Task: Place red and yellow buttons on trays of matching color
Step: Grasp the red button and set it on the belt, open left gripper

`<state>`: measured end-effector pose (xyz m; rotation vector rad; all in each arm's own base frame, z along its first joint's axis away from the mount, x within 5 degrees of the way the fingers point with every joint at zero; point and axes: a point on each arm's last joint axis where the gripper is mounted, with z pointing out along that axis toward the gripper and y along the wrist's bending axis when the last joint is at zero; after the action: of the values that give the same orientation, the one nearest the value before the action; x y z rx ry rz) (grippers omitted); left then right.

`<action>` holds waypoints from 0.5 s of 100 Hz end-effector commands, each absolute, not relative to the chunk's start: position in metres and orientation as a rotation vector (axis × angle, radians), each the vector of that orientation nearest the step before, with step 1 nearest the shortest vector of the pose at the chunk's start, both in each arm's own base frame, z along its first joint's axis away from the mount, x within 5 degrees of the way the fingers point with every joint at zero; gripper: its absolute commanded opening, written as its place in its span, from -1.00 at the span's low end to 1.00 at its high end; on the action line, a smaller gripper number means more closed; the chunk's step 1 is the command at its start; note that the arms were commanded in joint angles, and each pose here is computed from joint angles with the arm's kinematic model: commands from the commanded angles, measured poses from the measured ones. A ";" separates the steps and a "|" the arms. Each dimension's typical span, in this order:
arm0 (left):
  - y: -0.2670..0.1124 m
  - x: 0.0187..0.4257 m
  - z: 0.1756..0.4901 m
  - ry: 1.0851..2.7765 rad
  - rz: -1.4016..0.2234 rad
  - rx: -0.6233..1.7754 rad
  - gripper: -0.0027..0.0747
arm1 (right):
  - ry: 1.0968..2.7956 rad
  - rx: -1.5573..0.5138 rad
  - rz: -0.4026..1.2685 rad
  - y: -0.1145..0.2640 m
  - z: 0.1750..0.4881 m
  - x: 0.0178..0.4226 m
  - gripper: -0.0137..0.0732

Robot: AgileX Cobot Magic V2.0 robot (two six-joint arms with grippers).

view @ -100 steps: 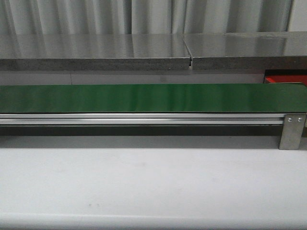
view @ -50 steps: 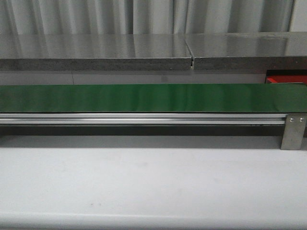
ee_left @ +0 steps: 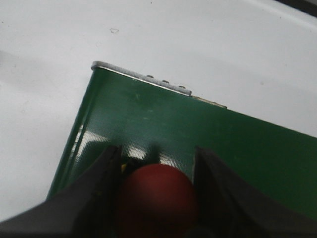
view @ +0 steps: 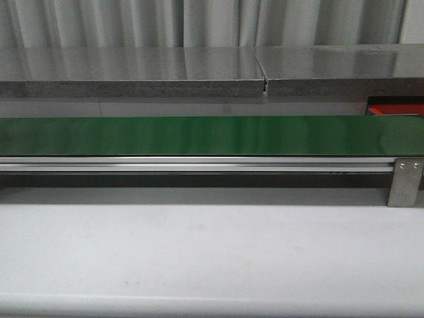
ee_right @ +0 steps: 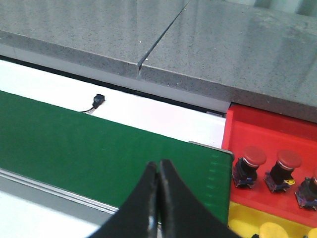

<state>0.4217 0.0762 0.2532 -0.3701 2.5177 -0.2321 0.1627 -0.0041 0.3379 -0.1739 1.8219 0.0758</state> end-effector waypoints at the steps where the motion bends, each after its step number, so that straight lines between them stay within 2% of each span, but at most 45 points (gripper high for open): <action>1: 0.070 0.418 0.287 2.375 -0.213 -0.329 -0.98 | 1.764 -0.142 0.053 -0.006 0.351 0.162 -0.95; 18: 0.066 0.419 0.284 2.365 -0.213 -0.323 -0.97 | 1.764 -0.142 0.053 -0.006 0.351 0.162 -0.95; 25: 0.065 0.420 0.285 2.357 -0.208 -0.316 -0.82 | 1.764 -0.142 0.053 -0.006 0.351 0.162 -0.95; 32: 0.065 0.420 0.286 2.350 -0.206 -0.308 -0.50 | 1.764 -0.142 0.053 -0.006 0.351 0.162 -0.95; 44: 0.064 0.418 0.292 2.337 -0.216 -0.310 0.27 | 1.764 -0.142 0.053 -0.006 0.351 0.162 -0.95; 50: 0.063 0.417 0.294 2.332 -0.228 -0.316 0.51 | 1.764 -0.142 0.053 -0.006 0.351 0.162 -0.95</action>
<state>0.4212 0.0675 0.2505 -0.3254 2.4833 -0.2209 0.1627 -0.0041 0.3379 -0.1739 1.8219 0.0758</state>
